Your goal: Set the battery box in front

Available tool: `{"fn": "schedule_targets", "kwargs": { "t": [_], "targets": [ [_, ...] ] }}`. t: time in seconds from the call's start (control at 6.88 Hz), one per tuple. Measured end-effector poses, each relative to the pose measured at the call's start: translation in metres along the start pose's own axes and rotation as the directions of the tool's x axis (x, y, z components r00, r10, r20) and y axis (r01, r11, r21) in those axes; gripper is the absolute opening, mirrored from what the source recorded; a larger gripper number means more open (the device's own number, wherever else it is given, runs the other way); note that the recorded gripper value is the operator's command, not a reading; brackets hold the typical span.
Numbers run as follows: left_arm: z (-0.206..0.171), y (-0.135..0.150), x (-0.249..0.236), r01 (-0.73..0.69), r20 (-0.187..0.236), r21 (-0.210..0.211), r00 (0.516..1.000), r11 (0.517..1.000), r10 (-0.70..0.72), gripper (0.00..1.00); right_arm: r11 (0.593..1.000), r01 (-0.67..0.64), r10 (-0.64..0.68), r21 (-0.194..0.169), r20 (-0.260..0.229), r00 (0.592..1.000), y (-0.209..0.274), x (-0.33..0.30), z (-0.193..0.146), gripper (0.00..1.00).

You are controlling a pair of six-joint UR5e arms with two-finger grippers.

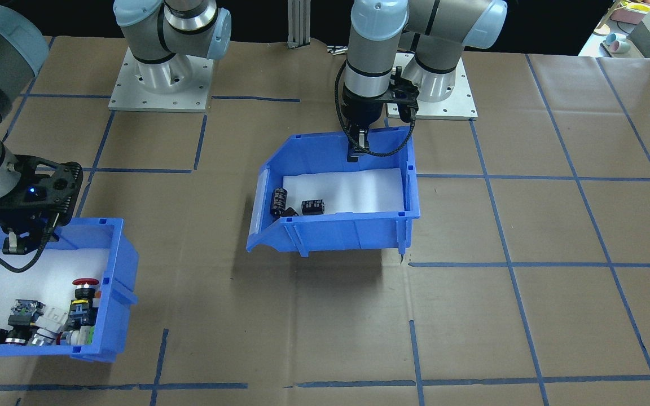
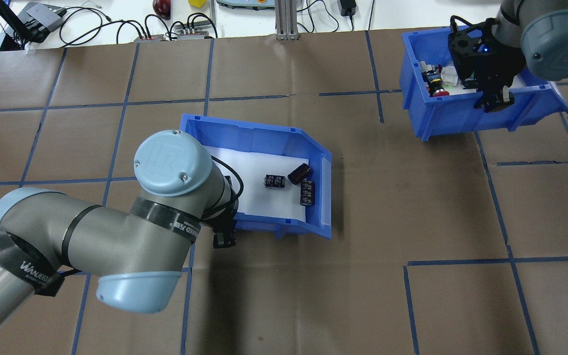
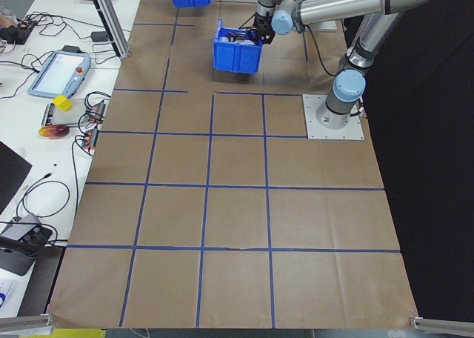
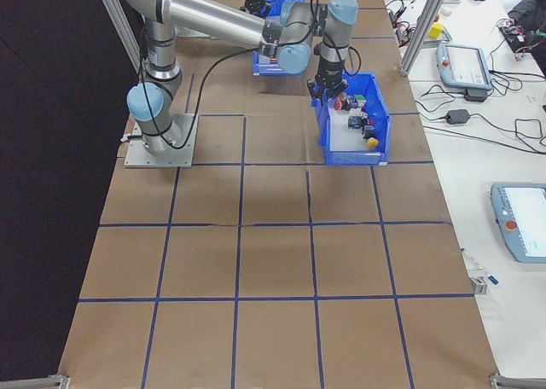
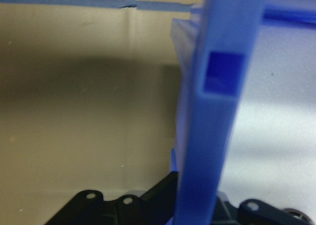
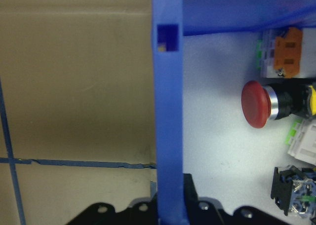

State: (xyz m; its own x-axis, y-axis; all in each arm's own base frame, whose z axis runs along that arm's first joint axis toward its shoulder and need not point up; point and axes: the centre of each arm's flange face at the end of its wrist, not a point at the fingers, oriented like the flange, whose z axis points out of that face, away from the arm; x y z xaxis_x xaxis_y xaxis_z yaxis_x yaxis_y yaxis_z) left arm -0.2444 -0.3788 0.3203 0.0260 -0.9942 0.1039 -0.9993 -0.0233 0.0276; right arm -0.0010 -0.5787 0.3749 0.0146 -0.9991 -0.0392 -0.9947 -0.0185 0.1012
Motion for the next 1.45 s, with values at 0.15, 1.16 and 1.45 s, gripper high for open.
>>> {"fn": "schedule_targets", "kwargs": {
  "t": [0.15, 1.16, 1.45],
  "targets": [
    [0.0, -0.013, 0.033, -0.003, -0.001, -0.02, 1.0, 1.0, 0.003, 0.0, 1.0, 0.002, -0.003, 0.019, 0.015, 1.0, 0.009, -0.021, 0.008, 0.06],
    [0.05, 0.034, 0.224, 0.091, 0.034, -0.22, 0.996, 0.971, -0.085, 0.01, 0.998, 0.023, -0.025, 0.061, 0.042, 0.999, 0.007, -0.072, 0.026, 0.07],
    [0.068, 0.057, 0.235, 0.114, 0.073, -0.265, 0.992, 0.957, -0.098, 0.01, 0.998, 0.02, -0.023, 0.063, 0.047, 0.999, 0.006, -0.073, 0.029, 0.07]
  ]
}}
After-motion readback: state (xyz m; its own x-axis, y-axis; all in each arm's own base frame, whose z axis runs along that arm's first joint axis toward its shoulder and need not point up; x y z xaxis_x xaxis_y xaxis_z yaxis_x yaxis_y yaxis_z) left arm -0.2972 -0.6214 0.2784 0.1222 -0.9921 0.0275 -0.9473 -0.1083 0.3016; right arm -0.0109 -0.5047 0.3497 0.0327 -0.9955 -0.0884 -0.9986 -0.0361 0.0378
